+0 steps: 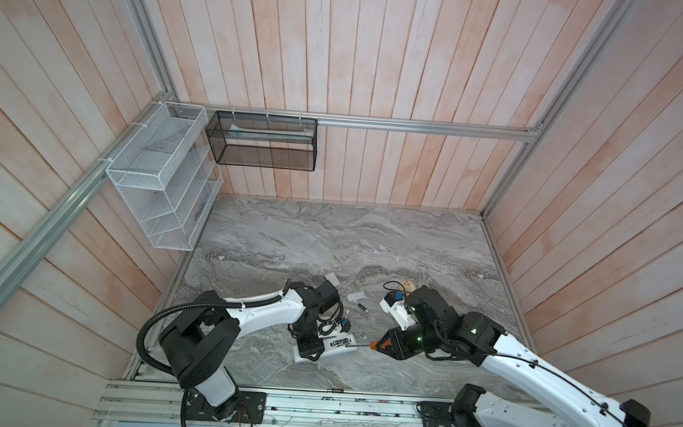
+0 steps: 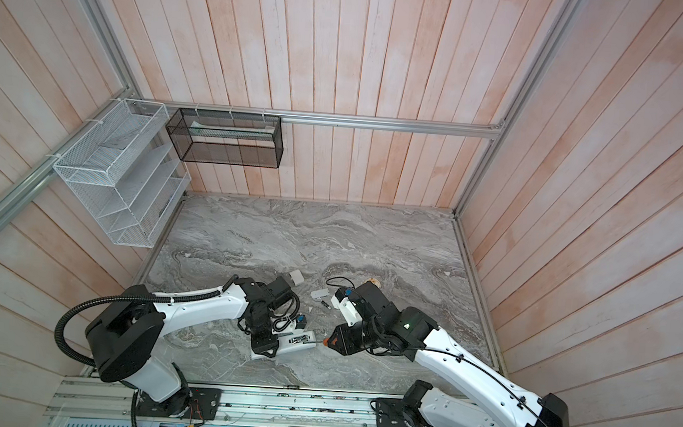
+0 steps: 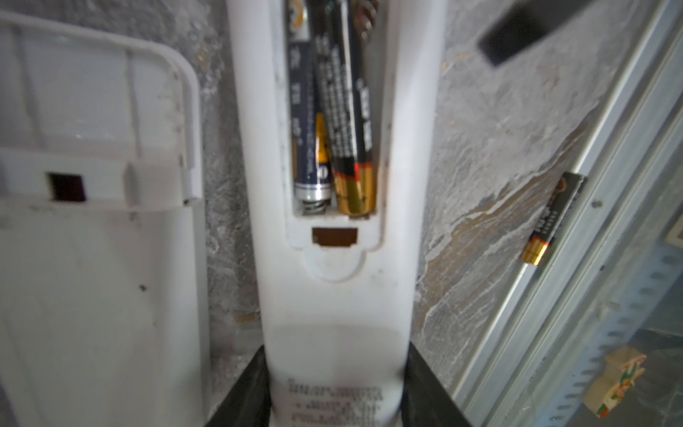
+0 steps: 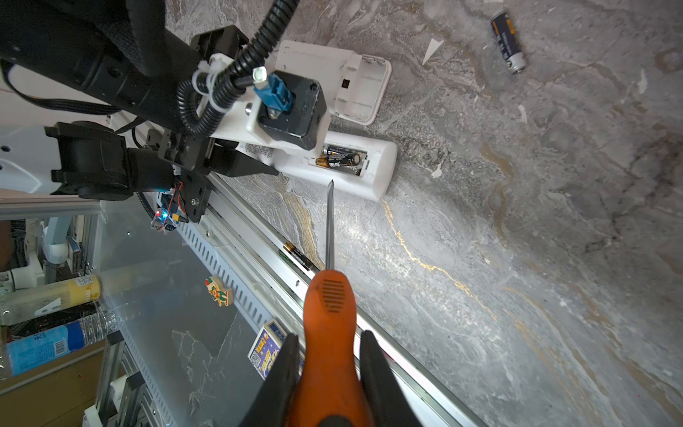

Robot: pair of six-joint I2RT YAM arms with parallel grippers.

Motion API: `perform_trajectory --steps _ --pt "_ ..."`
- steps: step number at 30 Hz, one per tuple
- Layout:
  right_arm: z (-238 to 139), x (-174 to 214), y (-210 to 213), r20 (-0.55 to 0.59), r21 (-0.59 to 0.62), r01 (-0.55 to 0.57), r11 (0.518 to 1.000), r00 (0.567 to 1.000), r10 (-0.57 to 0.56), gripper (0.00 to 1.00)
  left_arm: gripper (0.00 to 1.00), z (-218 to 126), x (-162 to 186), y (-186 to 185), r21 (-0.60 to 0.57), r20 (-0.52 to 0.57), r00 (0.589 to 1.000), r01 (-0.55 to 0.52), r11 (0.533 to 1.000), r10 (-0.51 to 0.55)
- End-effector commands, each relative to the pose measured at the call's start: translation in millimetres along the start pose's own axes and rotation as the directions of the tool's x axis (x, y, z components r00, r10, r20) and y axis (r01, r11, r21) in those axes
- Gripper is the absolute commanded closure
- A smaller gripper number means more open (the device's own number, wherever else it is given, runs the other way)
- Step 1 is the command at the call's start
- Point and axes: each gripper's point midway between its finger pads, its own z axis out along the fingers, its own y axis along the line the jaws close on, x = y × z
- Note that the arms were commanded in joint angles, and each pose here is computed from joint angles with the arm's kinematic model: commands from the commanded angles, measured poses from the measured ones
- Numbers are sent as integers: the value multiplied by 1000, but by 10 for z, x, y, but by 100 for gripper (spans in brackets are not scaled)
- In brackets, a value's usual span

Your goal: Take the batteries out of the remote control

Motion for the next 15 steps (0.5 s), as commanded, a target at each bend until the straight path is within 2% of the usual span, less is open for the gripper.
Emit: perform_trajectory --steps 1,15 --pt "60 23 -17 -5 -14 -1 1000 1000 1 100 100 39 9 -25 9 3 1000 -14 1000 14" --pt "71 -7 -22 13 -20 7 1000 1000 -7 100 100 90 52 -24 0 -25 1000 -18 1000 18"
